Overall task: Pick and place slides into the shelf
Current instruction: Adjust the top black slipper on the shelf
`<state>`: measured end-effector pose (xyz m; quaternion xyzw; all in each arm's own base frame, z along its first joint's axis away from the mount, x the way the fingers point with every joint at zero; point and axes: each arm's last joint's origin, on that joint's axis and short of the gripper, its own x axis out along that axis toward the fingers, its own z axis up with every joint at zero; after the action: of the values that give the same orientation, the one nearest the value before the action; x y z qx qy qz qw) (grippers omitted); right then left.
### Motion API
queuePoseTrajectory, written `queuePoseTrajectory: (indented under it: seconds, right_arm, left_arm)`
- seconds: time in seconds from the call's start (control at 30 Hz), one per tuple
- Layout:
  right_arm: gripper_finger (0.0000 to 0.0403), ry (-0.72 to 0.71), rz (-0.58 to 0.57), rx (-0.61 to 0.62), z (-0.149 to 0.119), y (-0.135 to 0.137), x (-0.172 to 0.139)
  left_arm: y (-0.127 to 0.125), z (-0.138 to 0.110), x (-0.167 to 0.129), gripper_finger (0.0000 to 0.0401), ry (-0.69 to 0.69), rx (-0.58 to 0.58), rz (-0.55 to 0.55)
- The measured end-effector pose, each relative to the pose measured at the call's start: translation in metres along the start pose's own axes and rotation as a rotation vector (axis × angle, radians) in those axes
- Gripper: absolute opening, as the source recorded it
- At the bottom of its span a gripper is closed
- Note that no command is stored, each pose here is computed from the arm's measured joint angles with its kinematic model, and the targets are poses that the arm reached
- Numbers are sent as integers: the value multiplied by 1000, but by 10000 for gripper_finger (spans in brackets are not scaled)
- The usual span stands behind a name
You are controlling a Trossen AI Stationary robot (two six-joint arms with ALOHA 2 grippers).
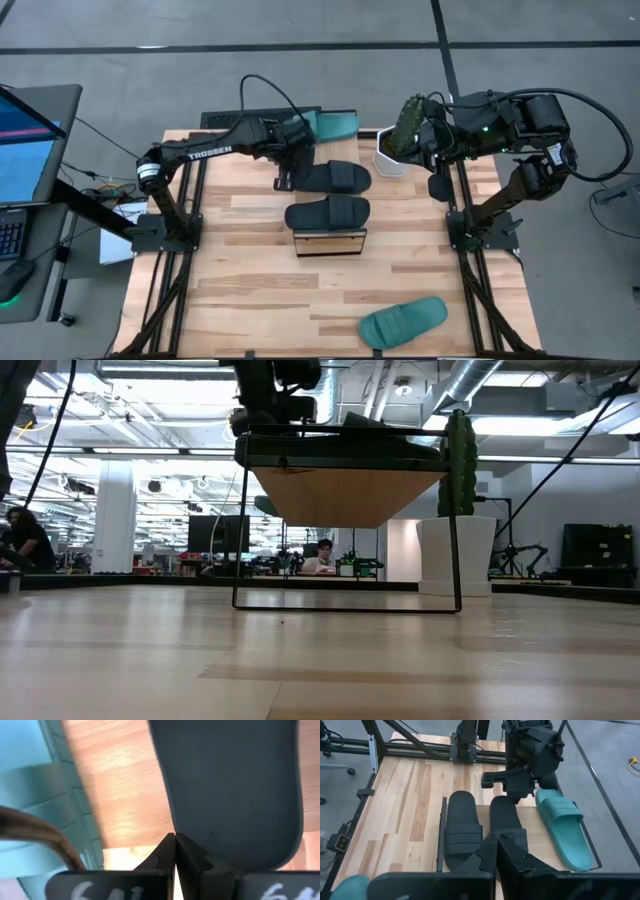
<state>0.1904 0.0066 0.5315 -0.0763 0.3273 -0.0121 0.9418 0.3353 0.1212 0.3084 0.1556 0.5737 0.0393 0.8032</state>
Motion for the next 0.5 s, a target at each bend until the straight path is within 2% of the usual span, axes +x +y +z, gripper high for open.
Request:
queuePoseTrajectory:
  seconds: [0.33, 0.5]
  right_arm:
    - [0, 0, 4, 0, 0, 0, 0]
    - [0, 0, 2, -7, 0, 0, 0]
  left_arm:
    - [-18, 8, -2, 0, -1, 41, -27]
    - [-19, 8, -3, 0, 22, 30, 9]
